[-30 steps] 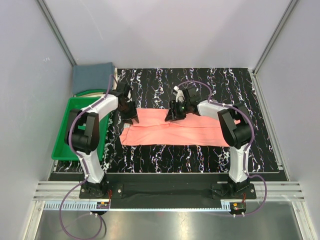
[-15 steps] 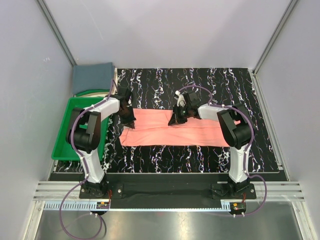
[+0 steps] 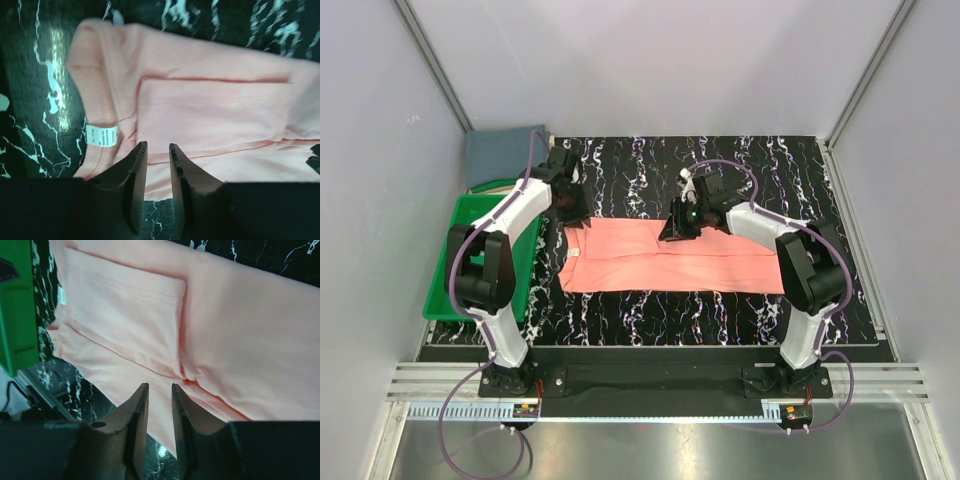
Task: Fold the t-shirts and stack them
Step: Fold the tshirt
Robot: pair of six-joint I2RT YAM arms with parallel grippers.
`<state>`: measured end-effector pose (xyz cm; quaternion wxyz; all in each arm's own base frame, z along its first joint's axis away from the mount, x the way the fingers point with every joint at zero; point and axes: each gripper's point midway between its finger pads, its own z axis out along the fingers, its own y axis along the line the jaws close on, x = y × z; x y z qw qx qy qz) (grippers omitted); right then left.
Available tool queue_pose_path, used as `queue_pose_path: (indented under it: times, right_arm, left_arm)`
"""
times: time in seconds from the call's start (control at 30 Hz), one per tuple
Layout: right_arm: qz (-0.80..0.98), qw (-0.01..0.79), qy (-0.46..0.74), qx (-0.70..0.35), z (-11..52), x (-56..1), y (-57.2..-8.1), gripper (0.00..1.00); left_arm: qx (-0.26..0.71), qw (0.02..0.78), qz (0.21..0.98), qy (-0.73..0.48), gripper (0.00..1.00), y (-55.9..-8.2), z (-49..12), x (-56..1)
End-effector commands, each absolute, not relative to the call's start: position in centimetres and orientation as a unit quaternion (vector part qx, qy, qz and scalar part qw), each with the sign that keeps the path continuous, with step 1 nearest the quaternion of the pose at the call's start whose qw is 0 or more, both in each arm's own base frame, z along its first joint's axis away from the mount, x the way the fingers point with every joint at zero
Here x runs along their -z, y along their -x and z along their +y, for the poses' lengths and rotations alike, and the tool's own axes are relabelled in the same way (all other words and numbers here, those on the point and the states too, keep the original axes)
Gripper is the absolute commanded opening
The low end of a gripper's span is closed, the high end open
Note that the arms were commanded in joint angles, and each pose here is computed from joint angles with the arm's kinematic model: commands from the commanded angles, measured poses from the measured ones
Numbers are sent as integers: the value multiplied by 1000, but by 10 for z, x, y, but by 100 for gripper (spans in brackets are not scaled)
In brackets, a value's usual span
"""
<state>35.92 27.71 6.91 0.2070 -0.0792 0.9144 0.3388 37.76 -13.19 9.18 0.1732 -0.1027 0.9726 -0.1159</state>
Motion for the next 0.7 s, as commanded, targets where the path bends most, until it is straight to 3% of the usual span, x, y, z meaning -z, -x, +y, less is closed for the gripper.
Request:
queue_pose_path:
  times: [0.0, 0.1, 0.23, 0.5, 0.67]
  right_arm:
    - [908, 224, 49, -351, 285, -100, -370, 30]
    - [906, 207, 41, -367, 294, -99, -373, 29]
    - [907, 207, 57, -363, 296, -91, -377, 37]
    - [913, 177, 58, -362, 302, -62, -379, 38]
    - [920, 161, 59, -352, 299, -42, -375, 38]
  left_arm:
    - [131, 190, 968, 97, 29, -387, -136, -108]
    - [111, 180, 972, 105, 32, -384, -129, -95]
    - [103, 158, 976, 109, 42, -375, -126, -77]
    - [134, 121, 977, 115, 42, -371, -136, -44]
    - [137, 105, 978, 116, 37, -369, -138, -28]
